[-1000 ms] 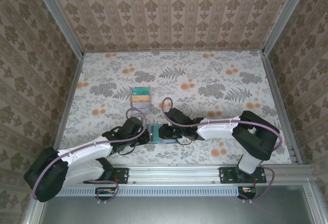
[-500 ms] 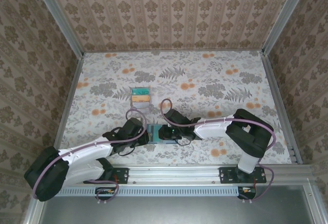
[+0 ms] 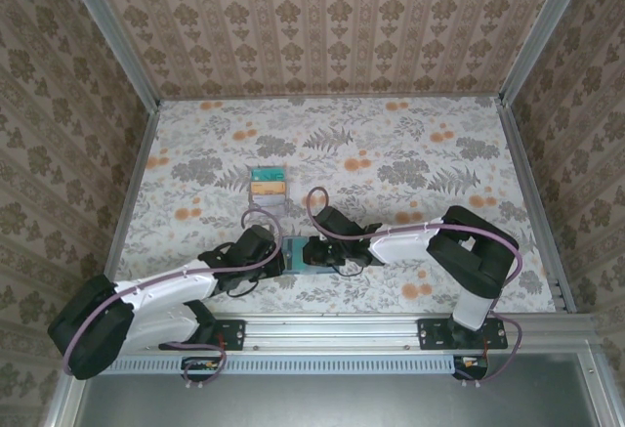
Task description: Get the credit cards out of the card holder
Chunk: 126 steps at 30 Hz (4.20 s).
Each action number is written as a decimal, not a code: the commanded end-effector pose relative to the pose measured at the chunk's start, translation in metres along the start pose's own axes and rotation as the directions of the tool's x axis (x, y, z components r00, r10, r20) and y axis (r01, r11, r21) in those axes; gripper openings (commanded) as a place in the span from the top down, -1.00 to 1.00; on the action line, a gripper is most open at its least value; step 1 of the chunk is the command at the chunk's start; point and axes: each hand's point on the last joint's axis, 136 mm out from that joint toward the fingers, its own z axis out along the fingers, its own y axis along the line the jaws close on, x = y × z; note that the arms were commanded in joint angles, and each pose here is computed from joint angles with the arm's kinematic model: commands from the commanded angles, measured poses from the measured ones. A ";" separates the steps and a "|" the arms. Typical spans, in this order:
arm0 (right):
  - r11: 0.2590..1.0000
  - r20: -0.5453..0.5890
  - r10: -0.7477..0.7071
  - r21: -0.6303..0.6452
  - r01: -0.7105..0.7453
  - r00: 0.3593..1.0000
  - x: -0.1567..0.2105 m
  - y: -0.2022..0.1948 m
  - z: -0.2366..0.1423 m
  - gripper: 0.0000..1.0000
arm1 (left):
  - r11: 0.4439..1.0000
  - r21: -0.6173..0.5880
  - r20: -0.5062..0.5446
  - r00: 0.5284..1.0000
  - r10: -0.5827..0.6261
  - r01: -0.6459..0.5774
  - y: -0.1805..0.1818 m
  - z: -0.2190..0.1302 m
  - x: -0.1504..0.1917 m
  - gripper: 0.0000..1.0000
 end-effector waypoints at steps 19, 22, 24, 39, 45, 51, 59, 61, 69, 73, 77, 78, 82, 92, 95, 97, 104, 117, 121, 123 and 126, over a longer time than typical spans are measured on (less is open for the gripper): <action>0.999 0.037 0.044 0.004 -0.044 0.998 -0.005 -0.022 -0.012 0.76 | 0.993 -0.108 -0.014 0.999 -0.040 0.038 0.023 -0.003 0.006 1.00; 0.999 0.029 0.047 -0.009 -0.047 0.998 -0.007 -0.019 -0.005 0.62 | 0.994 -0.104 -0.024 0.999 -0.034 0.031 0.022 -0.001 0.007 1.00; 0.999 0.024 0.052 -0.013 -0.052 0.998 -0.007 -0.018 -0.001 0.61 | 0.994 -0.104 -0.028 0.999 -0.030 0.027 0.021 -0.001 0.007 1.00; 0.996 0.032 0.048 -0.071 -0.046 0.998 -0.014 -0.002 0.002 0.60 | 0.995 -0.095 -0.044 0.999 -0.020 0.016 0.017 0.002 0.007 1.00; 0.996 0.025 0.042 -0.078 -0.040 0.999 -0.013 0.000 0.005 0.59 | 0.996 -0.092 -0.046 0.999 -0.019 0.014 0.016 0.003 0.007 1.00; 0.996 0.020 0.038 -0.083 -0.036 0.999 -0.013 0.004 0.007 0.60 | 0.996 -0.093 -0.046 0.999 -0.017 0.013 0.016 0.003 0.007 1.00; 0.997 0.028 0.039 -0.062 -0.038 0.999 -0.011 -0.003 0.002 0.94 | 0.995 -0.097 -0.048 0.999 -0.019 0.014 0.018 0.002 0.009 1.00; 0.998 0.037 0.036 -0.043 -0.035 0.999 -0.011 -0.008 -0.002 1.00 | 0.995 -0.101 -0.045 0.999 -0.021 0.016 0.019 0.002 0.008 1.00; 0.998 0.075 0.059 0.003 -0.060 0.995 -0.016 -0.035 -0.023 1.00 | 0.994 -0.111 -0.035 0.999 -0.020 0.016 0.022 -0.002 0.008 1.00; 0.998 0.090 0.059 0.020 -0.061 0.994 -0.017 -0.044 -0.035 1.00 | 0.994 -0.107 -0.030 0.999 -0.018 0.015 0.021 -0.003 0.007 1.00; 0.999 0.118 0.050 0.014 -0.052 0.992 -0.019 -0.048 -0.051 1.00 | 0.995 -0.103 -0.026 1.000 -0.016 0.013 0.020 -0.005 0.006 1.00; 0.999 0.123 0.042 0.014 -0.044 0.992 -0.019 -0.048 -0.055 1.00 | 0.995 -0.102 -0.024 1.000 -0.017 0.014 0.020 -0.006 0.005 1.00; 1.000 0.159 -0.008 0.022 0.005 0.987 -0.024 -0.042 -0.076 1.00 | 0.996 -0.087 -0.012 1.000 -0.012 0.011 0.015 -0.011 0.002 1.00; 0.993 0.203 -0.109 -0.020 0.115 0.973 -0.031 -0.022 -0.102 1.00 | 0.999 -0.036 0.040 0.999 -0.001 0.002 0.001 -0.028 -0.012 0.91; 0.991 0.197 -0.120 -0.040 0.130 0.973 -0.031 -0.018 -0.100 1.00 | 1.000 -0.026 0.051 0.999 -0.002 0.003 -0.002 -0.031 -0.015 0.86; 0.990 0.193 -0.119 -0.055 0.132 0.974 -0.031 -0.015 -0.097 1.00 | 1.000 -0.018 0.054 0.999 -0.001 0.002 -0.004 -0.032 -0.016 0.70; 0.968 0.198 -0.201 -0.106 0.225 0.959 -0.035 0.009 -0.093 1.00 | 1.000 -0.024 0.063 0.998 0.005 -0.004 -0.006 -0.042 -0.021 -0.71; 0.737 0.132 -0.674 0.046 0.675 0.727 -0.085 0.067 -0.090 1.00 | 0.990 -0.131 0.243 0.970 -0.026 0.060 0.020 -0.129 -0.050 -1.00; 0.623 0.124 -0.781 0.097 0.776 0.612 -0.109 0.084 -0.086 1.00 | 0.989 -0.115 0.299 0.953 -0.057 0.095 0.029 -0.149 -0.050 -1.00; 0.562 0.147 -0.825 0.117 0.819 0.545 -0.121 0.095 -0.087 1.00 | 0.988 -0.110 0.318 0.946 -0.067 0.107 0.033 -0.156 -0.048 -1.00; 0.456 0.164 -0.886 0.139 0.879 0.434 -0.135 0.111 -0.086 1.00 | 0.987 -0.098 0.337 0.938 -0.086 0.126 0.038 -0.164 -0.045 -1.00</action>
